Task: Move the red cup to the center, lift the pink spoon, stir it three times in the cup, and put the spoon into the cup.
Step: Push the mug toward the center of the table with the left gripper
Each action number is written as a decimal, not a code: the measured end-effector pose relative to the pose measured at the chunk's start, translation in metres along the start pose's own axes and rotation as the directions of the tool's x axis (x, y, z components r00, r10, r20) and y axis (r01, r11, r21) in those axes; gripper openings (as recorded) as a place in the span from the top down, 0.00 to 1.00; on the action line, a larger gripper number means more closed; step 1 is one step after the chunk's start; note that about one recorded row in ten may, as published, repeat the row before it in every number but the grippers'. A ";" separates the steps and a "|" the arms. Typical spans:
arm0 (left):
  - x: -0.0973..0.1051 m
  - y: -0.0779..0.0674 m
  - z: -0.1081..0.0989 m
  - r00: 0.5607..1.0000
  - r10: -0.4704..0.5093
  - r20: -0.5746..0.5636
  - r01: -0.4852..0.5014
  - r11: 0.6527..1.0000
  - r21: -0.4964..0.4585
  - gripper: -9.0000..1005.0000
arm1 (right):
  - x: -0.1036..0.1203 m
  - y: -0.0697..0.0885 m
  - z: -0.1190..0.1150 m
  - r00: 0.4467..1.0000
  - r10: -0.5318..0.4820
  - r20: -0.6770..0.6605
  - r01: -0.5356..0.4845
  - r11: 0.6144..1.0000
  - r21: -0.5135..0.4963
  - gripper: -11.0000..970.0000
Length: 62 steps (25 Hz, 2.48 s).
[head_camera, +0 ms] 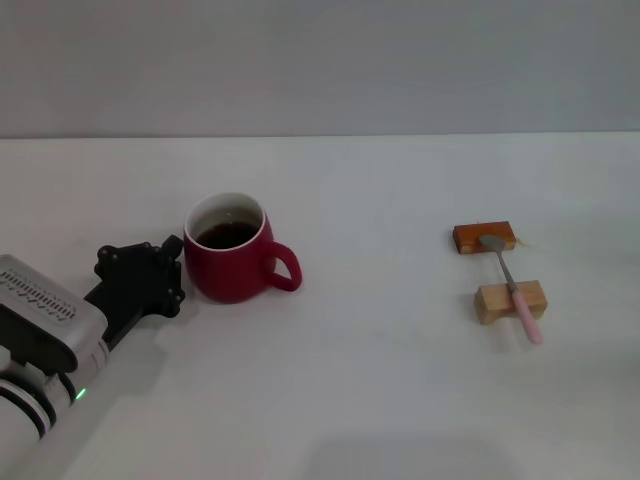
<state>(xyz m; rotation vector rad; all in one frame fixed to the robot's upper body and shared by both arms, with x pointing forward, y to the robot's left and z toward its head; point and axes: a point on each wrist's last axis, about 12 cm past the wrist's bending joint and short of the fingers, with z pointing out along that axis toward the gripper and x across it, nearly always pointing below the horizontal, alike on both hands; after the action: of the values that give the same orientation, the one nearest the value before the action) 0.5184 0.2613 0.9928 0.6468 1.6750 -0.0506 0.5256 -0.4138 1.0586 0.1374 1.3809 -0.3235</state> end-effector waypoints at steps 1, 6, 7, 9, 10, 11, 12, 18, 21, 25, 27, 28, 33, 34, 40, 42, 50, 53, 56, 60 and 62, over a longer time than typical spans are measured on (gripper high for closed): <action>0.000 -0.001 0.000 1.000 0.000 0.002 0.000 1.000 0.003 0.97 | 0.000 0.000 0.000 1.000 0.000 -0.001 0.000 1.000 0.001 0.25; -0.003 -0.008 0.000 1.000 -0.012 0.018 0.011 1.000 0.027 0.97 | 0.000 -0.001 -0.002 1.000 0.000 0.000 0.000 1.000 0.002 0.25; -0.003 -0.008 0.000 1.000 -0.012 0.018 0.011 1.000 0.027 0.97 | 0.001 0.000 -0.002 1.000 0.000 0.000 0.000 1.000 0.002 0.25; -0.004 -0.012 -0.002 0.999 -0.018 0.028 0.017 0.999 0.039 0.96 | 0.001 0.000 -0.003 1.000 0.000 0.001 0.000 1.000 0.002 0.25; -0.004 -0.014 -0.002 0.999 -0.017 0.030 0.015 0.999 0.045 0.96 | 0.001 0.000 -0.003 1.000 0.000 0.001 0.000 1.000 0.002 0.25; -0.004 -0.016 -0.002 0.999 -0.014 0.030 0.012 0.998 0.056 0.96 | 0.001 -0.001 -0.003 1.000 0.000 0.001 0.000 1.000 0.002 0.25; -0.004 -0.017 -0.002 0.999 -0.012 0.030 0.010 0.998 0.062 0.96 | 0.001 -0.001 -0.003 1.000 0.000 0.001 0.000 1.000 0.002 0.25; -0.007 -0.028 -0.001 0.999 -0.009 0.041 0.005 0.995 0.102 0.96 | 0.001 -0.001 -0.003 1.000 -0.001 0.001 0.001 1.000 0.001 0.25; -0.007 -0.027 0.000 0.999 -0.018 0.038 0.015 0.996 0.091 0.96 | 0.001 -0.001 -0.003 1.000 -0.001 0.001 0.001 1.000 0.000 0.25; -0.010 -0.012 0.007 0.998 -0.063 0.027 0.063 0.998 0.013 0.96 | 0.001 -0.001 -0.003 1.000 -0.002 0.002 0.002 1.000 -0.002 0.25; -0.011 -0.009 0.009 0.997 -0.067 0.026 0.067 0.998 0.003 0.96 | 0.001 -0.001 -0.003 1.000 -0.003 0.002 0.003 1.000 -0.002 0.25; -0.012 -0.007 0.011 0.998 -0.065 0.023 0.065 0.998 -0.004 0.96 | 0.001 -0.001 -0.003 1.000 -0.003 0.002 0.003 1.000 -0.002 0.25; -0.020 -0.004 0.024 1.000 -0.023 0.021 0.022 1.000 0.010 0.96 | 0.001 -0.002 -0.004 1.000 -0.004 0.001 0.004 1.000 -0.001 0.25; -0.023 -0.005 0.028 1.000 -0.009 0.025 0.008 1.000 0.023 0.95 | 0.001 -0.002 -0.004 1.000 -0.004 0.001 0.004 1.000 0.000 0.25; -0.026 -0.010 0.032 0.999 0.008 0.032 -0.010 0.998 0.054 0.95 | 0.001 -0.002 -0.005 1.000 -0.004 0.001 0.004 1.000 0.002 0.25; -0.028 -0.013 0.033 0.999 0.013 0.038 -0.016 0.998 0.069 0.95 | 0.001 -0.003 -0.005 1.000 -0.004 0.001 0.004 1.000 0.003 0.25; -0.029 -0.023 0.031 0.999 0.011 0.050 -0.016 0.995 0.103 0.95 | 0.001 -0.003 -0.005 1.000 -0.004 0.000 0.004 1.000 0.004 0.25; -0.028 -0.026 0.029 0.999 0.010 0.053 -0.016 0.993 0.115 0.95 | 0.001 -0.003 -0.005 1.000 -0.004 0.000 0.004 1.000 0.004 0.25; -0.028 -0.030 0.027 0.998 0.008 0.054 -0.015 0.992 0.127 0.95 | 0.001 -0.003 -0.005 1.000 -0.004 0.000 0.004 1.000 0.004 0.25; -0.027 -0.032 0.025 0.998 -0.001 0.056 -0.007 0.992 0.129 0.94 | 0.002 -0.002 -0.005 1.000 -0.003 -0.001 0.003 1.000 0.002 0.25; -0.026 -0.030 0.024 0.999 -0.007 0.054 0.000 0.993 0.116 0.94 | 0.002 -0.001 -0.006 1.000 -0.002 -0.002 0.002 1.000 0.001 0.25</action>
<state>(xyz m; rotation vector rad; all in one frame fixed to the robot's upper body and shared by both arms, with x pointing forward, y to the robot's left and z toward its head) 0.5282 0.2164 1.0020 0.7236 1.6300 -0.1677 0.5200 -0.4136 1.0557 0.1368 1.3827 -0.3261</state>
